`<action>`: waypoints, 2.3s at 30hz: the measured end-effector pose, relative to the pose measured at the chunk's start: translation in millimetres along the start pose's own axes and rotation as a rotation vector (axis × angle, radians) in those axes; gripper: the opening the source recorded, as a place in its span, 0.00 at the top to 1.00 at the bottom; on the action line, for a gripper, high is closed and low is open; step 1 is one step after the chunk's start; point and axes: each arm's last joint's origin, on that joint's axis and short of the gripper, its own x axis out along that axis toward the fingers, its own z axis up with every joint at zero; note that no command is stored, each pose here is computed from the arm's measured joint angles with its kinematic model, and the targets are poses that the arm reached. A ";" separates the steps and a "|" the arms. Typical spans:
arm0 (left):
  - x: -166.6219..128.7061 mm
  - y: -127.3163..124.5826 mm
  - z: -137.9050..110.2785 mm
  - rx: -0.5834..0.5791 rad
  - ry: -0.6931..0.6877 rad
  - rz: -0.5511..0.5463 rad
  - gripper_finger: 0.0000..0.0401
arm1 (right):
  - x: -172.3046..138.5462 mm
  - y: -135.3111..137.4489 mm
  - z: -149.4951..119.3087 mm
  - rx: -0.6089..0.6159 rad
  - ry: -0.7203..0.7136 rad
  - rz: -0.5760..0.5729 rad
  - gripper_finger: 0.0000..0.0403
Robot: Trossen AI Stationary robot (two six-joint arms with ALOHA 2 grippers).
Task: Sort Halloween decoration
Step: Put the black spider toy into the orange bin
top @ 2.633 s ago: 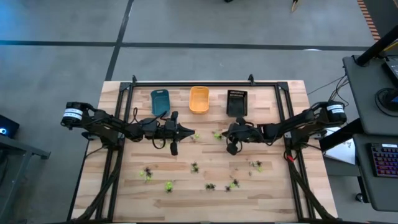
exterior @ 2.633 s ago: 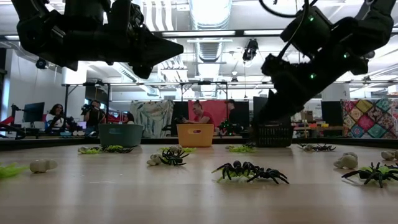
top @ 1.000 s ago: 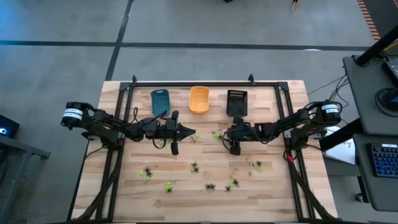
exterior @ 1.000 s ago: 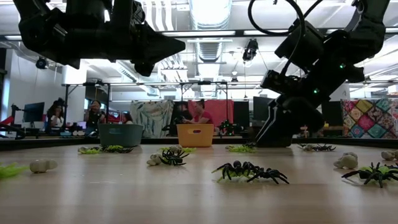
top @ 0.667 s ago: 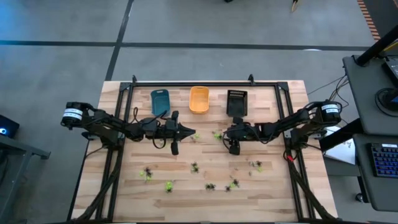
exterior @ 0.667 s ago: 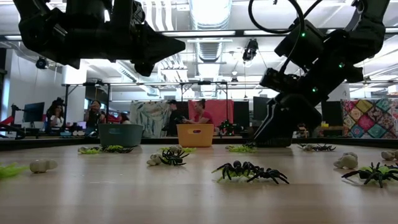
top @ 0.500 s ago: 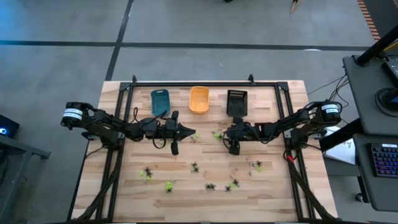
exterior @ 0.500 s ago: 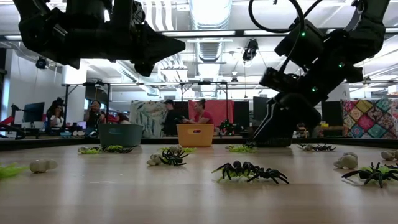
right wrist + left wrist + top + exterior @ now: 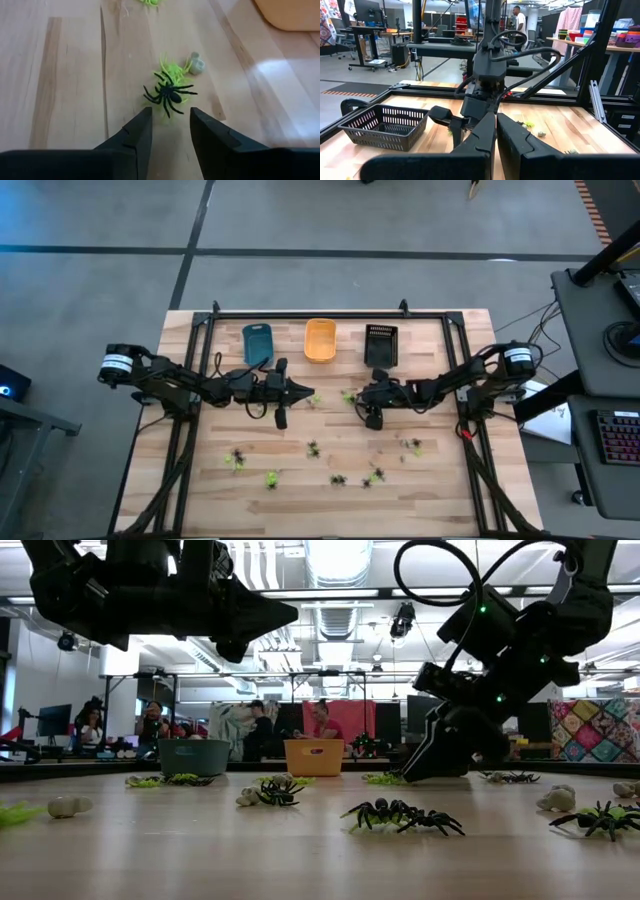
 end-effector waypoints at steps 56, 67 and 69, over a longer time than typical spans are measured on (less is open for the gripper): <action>0.0 0.1 0.3 0.000 -0.003 0.000 1.00 | 1.9 -1.2 33.7 -0.074 -0.071 0.017 0.62; 0.0 0.1 0.2 0.000 -0.002 0.000 1.00 | 2.5 -7.6 27.7 -0.060 0.004 0.057 0.47; 0.0 0.0 0.2 0.000 -0.002 0.000 1.00 | 4.5 -8.2 25.6 -0.059 0.015 0.057 0.48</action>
